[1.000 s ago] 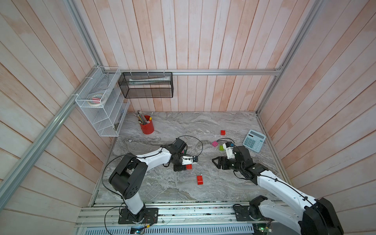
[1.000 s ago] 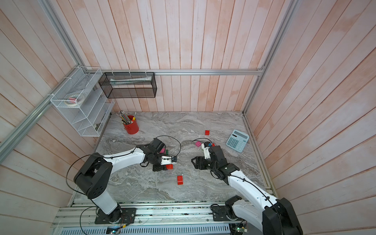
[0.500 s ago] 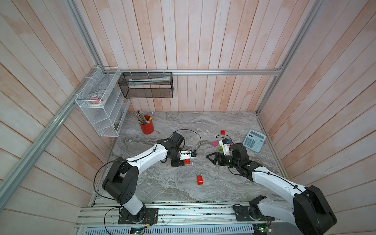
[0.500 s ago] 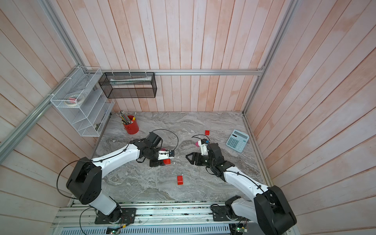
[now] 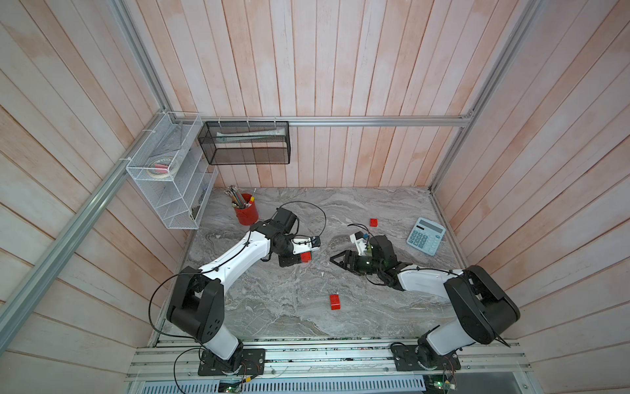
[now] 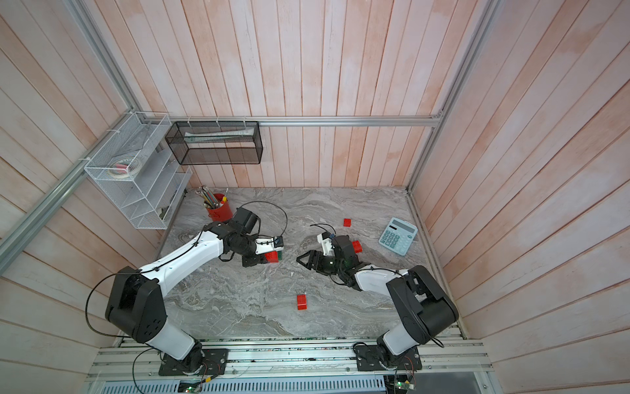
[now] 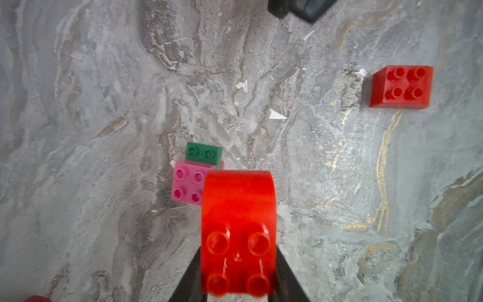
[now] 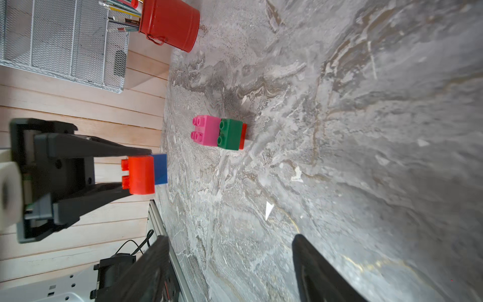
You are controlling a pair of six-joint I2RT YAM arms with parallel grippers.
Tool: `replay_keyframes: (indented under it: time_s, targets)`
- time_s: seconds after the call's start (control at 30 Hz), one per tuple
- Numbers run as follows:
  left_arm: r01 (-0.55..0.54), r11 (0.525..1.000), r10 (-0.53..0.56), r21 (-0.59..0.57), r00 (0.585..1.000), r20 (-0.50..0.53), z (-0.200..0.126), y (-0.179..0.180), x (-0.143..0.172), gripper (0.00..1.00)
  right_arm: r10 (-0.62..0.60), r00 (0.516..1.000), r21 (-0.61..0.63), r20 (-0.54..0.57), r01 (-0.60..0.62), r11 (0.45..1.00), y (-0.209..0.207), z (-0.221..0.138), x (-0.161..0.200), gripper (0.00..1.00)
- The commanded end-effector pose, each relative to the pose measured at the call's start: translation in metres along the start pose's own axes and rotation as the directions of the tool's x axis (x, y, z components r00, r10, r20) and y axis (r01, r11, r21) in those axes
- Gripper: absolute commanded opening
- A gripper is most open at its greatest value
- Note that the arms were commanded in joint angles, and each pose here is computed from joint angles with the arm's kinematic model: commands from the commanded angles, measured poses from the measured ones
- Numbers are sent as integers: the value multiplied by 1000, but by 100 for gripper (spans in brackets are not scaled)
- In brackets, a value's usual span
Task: Assemble the letter s with lego
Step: Pick up the lego brick from the center of the board, then assemble the lego brick with the lego brick.
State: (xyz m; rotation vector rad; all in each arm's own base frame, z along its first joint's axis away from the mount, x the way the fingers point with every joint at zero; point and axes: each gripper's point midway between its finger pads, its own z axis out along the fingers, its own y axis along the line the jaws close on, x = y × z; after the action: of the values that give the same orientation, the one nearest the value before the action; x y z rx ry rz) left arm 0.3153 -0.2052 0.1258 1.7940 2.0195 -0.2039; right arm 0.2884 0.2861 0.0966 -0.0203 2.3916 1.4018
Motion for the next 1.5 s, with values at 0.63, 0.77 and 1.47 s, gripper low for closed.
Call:
replay_keyframes:
  time_s: [0.63, 0.77, 1.47]
  targets:
    - [-3, 1000, 4, 22, 1000, -15, 15, 36, 8, 26, 106, 983, -187, -150, -133, 973, 18, 79, -10, 73]
    - [-7, 1000, 7, 9, 1000, -18, 17, 37, 11, 26, 106, 981, -191, -164, -137, 972, 18, 88, -12, 73]
    - [-22, 1000, 23, 11, 999, -26, 20, 36, 16, 26, 157, 961, -163, -229, -197, 967, 1, 117, -8, 70]
